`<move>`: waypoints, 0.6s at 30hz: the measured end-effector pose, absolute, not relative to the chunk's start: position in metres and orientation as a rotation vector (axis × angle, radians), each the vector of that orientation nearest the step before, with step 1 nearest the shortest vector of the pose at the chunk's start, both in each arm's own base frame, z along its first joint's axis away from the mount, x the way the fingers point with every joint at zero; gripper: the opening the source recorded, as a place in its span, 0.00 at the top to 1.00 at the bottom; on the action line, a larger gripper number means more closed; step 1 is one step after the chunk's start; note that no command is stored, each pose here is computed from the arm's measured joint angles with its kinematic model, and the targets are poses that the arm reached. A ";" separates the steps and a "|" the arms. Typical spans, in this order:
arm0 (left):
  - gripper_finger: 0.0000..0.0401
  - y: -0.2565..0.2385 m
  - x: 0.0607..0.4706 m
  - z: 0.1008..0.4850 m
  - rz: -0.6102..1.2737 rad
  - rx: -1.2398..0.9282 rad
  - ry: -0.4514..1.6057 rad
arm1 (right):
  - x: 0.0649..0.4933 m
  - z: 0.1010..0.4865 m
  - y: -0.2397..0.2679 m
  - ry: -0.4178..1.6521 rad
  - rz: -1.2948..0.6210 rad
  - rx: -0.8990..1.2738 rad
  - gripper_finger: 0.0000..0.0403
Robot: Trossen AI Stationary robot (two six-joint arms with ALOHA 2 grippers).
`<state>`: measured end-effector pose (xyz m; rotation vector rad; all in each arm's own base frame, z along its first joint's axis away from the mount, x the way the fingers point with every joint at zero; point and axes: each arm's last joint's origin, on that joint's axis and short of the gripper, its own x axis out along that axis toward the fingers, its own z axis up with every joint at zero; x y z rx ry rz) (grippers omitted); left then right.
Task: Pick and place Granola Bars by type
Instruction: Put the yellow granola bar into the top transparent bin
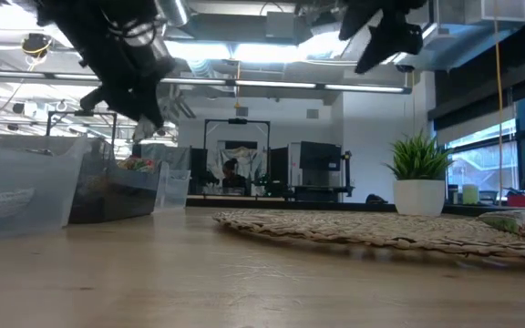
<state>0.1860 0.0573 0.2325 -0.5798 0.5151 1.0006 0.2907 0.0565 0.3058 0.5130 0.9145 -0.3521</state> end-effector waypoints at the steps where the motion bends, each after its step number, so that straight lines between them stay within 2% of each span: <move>1: 0.83 0.063 0.185 0.232 1.017 -0.580 0.526 | 0.291 0.304 0.057 0.929 -0.365 0.521 0.26; 5: 0.83 0.084 0.182 0.225 1.076 -0.622 0.560 | 0.293 0.295 0.059 0.968 -0.403 0.542 0.26; 9: 0.83 0.098 0.184 0.213 1.056 -0.686 0.637 | 0.297 0.289 0.061 0.988 -0.419 0.550 0.26; 18: 0.83 0.112 0.197 0.188 1.067 -0.683 0.743 | 0.281 0.276 0.058 1.138 -0.662 0.670 0.26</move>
